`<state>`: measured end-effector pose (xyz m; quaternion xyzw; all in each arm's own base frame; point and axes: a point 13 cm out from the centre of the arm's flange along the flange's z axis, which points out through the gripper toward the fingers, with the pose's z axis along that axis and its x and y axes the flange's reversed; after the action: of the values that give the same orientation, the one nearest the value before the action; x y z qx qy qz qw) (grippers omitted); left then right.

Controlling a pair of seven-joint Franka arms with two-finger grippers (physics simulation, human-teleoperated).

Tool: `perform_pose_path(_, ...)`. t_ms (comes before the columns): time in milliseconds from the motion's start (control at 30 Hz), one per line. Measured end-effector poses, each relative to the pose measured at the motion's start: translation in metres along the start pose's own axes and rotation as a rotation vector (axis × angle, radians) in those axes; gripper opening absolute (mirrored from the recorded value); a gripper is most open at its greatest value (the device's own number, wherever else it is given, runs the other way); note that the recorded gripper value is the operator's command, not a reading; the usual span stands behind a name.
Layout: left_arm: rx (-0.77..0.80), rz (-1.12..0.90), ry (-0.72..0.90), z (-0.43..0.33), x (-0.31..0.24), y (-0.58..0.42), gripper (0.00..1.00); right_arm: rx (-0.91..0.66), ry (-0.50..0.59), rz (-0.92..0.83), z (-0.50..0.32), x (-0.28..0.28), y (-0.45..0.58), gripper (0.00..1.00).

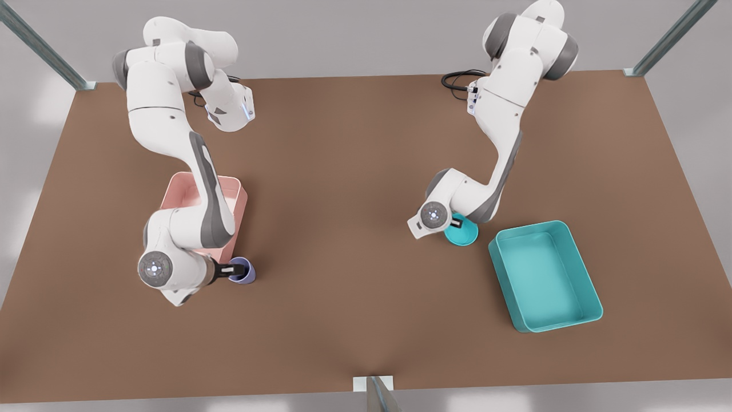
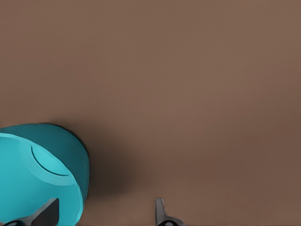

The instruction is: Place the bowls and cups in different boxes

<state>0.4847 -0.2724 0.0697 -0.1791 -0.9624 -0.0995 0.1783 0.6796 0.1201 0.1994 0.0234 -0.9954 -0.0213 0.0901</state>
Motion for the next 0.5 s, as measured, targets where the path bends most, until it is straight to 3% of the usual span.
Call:
perform_pose_path(267,-0.017,-0.081,-0.058,0.019,-0.011,0.01,0.97,0.013,-0.032,-0.029,0.039,0.009,0.047,1.0)
perform_pose_path(300,-0.021,-0.088,-0.065,0.019,-0.013,0.011,0.89,0.013,-0.033,-0.022,0.044,0.013,0.046,1.0)
perform_pose_path(333,-0.025,-0.094,-0.071,0.019,-0.014,0.012,0.69,0.013,-0.038,-0.016,0.048,0.015,0.045,1.0)
perform_pose_path(367,-0.027,-0.102,-0.077,0.019,-0.016,0.014,0.57,0.013,-0.044,-0.01,0.052,0.016,0.044,1.0)
perform_pose_path(400,-0.028,-0.111,-0.086,0.016,-0.018,0.016,0.31,0.012,-0.051,-0.005,0.056,0.015,0.044,1.0)
perform_pose_path(433,-0.031,-0.12,-0.095,0.013,-0.02,0.018,0.21,0.011,-0.058,0.0,0.059,0.014,0.045,1.0)
perform_pose_path(500,-0.042,-0.135,-0.11,0.007,-0.023,0.021,0.21,0.009,-0.067,0.009,0.065,0.014,0.047,1.0)
